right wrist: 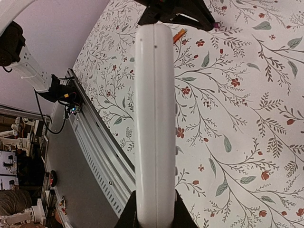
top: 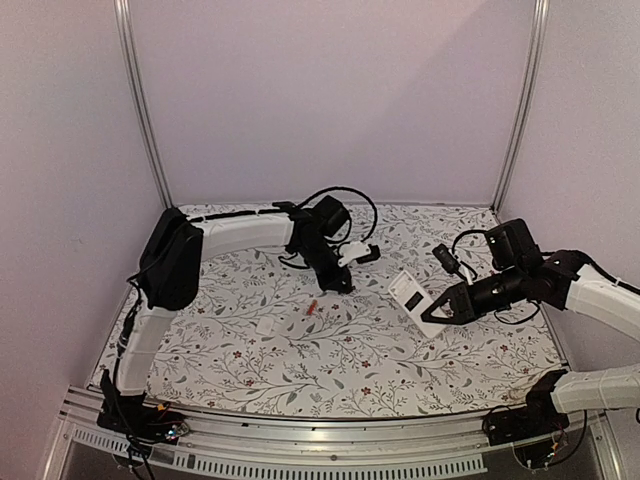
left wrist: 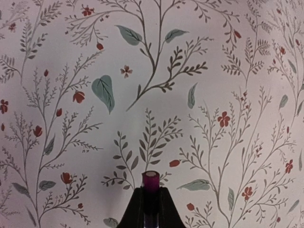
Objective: Load the batteries into the remote control
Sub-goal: Pick up the battery from the center of the board, then place the battery at the center of the board.
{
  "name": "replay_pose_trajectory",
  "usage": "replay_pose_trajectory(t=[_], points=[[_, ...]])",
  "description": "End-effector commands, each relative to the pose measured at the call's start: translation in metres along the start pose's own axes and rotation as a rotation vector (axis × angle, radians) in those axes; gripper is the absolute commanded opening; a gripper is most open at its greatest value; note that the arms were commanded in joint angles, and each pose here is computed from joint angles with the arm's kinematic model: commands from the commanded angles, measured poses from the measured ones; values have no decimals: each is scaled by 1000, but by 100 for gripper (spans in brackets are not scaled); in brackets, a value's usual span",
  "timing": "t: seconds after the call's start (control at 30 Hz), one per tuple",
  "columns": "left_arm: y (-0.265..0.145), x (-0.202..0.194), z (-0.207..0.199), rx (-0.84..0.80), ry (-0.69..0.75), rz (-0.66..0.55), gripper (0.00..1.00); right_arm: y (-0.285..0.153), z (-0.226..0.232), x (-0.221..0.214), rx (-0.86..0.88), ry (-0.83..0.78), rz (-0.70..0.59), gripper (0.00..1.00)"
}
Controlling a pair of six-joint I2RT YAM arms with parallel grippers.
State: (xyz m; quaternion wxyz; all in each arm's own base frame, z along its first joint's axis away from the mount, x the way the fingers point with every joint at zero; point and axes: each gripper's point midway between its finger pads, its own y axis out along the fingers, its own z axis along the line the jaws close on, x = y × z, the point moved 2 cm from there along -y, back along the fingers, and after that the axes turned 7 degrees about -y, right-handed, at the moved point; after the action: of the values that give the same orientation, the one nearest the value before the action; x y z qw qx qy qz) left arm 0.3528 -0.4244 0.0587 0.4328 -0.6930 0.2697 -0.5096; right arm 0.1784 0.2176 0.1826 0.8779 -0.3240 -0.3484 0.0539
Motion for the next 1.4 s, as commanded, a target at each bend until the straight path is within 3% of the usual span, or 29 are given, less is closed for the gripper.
replay_pose_trajectory(t=[0.0, 0.17, 0.27, 0.37, 0.63, 0.87, 1.0, 1.2, 1.37], points=[[-71, 57, -3, -14, -211, -287, 0, -5, 4, 5, 8, -7, -32, 0], [-130, 73, -6, -30, -563, -501, 0, -9, 7, 8, 10, -14, -44, 0], [-155, 59, -2, 33, -872, -502, 0, -10, 8, 8, 13, -13, -43, 0], [-174, 44, -11, 48, -1032, -527, 0, -10, 10, 9, 25, -16, -39, 0], [-199, 23, -36, -107, -1286, -595, 0, -4, 21, 9, 132, -18, -25, 0], [-204, 19, -41, -128, -1310, -611, 0, -1, 22, 9, 152, -8, -21, 0], [-188, -28, -30, 81, -1455, -501, 0, -1, 20, 9, 139, 0, -19, 0], [-144, -101, -62, 226, -1743, -372, 0, 0, 18, 9, 133, -2, -18, 0], [-111, -128, -72, 334, -1808, -238, 0, 0, 18, 9, 134, -1, -17, 0]])
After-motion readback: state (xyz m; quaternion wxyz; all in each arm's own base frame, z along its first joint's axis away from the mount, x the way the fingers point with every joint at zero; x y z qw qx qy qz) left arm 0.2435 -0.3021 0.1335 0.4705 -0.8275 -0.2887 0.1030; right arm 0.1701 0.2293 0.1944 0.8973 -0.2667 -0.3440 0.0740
